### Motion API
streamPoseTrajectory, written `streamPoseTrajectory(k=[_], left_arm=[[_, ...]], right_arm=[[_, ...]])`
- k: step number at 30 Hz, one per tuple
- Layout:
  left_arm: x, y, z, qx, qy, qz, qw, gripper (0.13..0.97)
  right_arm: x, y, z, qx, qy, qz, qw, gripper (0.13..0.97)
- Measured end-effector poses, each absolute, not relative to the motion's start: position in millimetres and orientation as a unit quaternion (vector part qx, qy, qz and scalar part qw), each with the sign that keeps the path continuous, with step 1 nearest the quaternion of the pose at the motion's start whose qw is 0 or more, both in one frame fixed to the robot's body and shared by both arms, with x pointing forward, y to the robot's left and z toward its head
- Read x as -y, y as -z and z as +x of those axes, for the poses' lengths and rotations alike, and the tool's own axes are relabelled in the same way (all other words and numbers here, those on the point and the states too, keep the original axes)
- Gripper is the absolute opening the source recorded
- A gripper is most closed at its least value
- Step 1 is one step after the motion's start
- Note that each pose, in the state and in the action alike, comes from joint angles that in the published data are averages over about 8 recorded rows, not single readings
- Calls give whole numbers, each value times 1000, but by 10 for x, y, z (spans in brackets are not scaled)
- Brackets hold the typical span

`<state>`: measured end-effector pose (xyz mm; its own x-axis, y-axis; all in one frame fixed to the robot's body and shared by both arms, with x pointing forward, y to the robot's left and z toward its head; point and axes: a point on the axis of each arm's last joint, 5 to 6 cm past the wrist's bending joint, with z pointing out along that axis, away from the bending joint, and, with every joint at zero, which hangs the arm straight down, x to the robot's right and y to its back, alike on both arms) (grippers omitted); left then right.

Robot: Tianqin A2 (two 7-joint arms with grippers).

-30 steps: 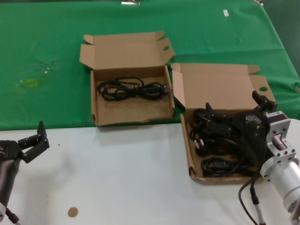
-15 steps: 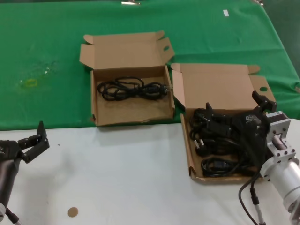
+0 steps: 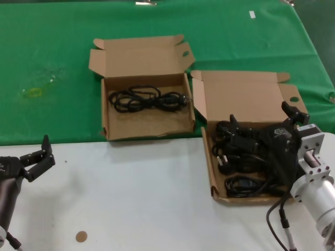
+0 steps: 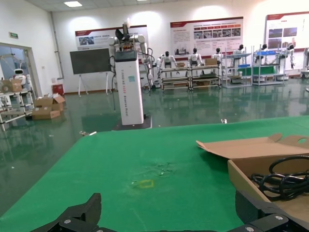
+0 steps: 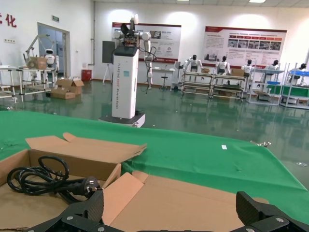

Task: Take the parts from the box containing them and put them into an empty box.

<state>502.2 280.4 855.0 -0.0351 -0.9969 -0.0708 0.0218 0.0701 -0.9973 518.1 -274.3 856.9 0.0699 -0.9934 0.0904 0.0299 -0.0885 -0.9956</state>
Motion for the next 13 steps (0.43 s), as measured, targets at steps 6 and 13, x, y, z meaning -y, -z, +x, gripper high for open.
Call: streamPoseTrajectory(k=[6,13], left_arm=[[-2804,-8550,5022,-521,496,-468,513,966],[-2804,-8550,5022,-521,496,-468,513,966]], right_arm=[[2743,-8569,5181,-452,510,-533,501,966],[2743,-8569,5181,-452,510,-533,501,966]])
